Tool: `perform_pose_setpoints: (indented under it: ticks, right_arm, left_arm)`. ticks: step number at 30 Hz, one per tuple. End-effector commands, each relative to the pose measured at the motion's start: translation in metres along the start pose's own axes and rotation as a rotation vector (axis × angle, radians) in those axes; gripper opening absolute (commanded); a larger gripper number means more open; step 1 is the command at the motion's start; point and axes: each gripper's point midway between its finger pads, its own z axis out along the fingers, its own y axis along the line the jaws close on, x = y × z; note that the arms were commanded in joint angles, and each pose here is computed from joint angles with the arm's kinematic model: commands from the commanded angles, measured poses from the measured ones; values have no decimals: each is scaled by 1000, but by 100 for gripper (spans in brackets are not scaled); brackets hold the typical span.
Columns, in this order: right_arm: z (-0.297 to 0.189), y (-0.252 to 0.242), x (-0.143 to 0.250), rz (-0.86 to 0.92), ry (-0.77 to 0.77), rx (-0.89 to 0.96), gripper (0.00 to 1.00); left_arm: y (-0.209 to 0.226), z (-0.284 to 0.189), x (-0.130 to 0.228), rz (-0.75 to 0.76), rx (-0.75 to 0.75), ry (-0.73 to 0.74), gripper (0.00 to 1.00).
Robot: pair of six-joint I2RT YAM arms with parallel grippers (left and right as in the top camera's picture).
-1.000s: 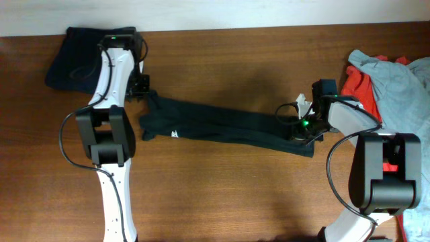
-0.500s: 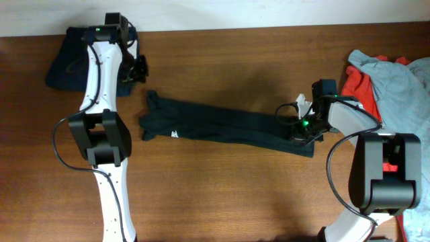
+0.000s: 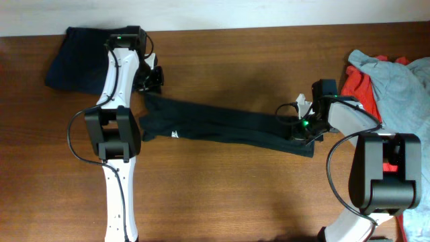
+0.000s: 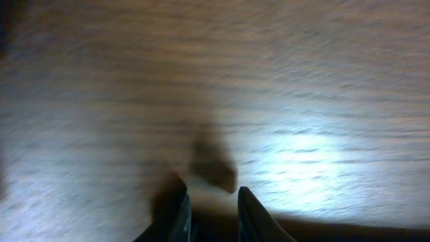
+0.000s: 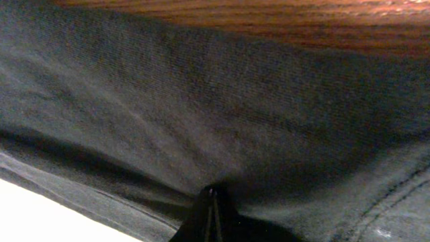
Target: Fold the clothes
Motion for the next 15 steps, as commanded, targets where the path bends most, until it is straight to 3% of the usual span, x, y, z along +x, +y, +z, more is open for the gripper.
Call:
perform_pose_setpoints:
  ticks: [1, 9, 15]
  right_arm:
    - [13, -16, 19, 9, 63, 80, 4]
    - [13, -16, 19, 9, 63, 80, 4]
    - [13, -16, 19, 9, 64, 80, 4]
  left_arm:
    - [35, 9, 8, -53, -75, 48, 22]
    - [63, -18, 6, -118, -70, 37, 19]
    - [62, -64, 1, -122, -64, -30, 14]
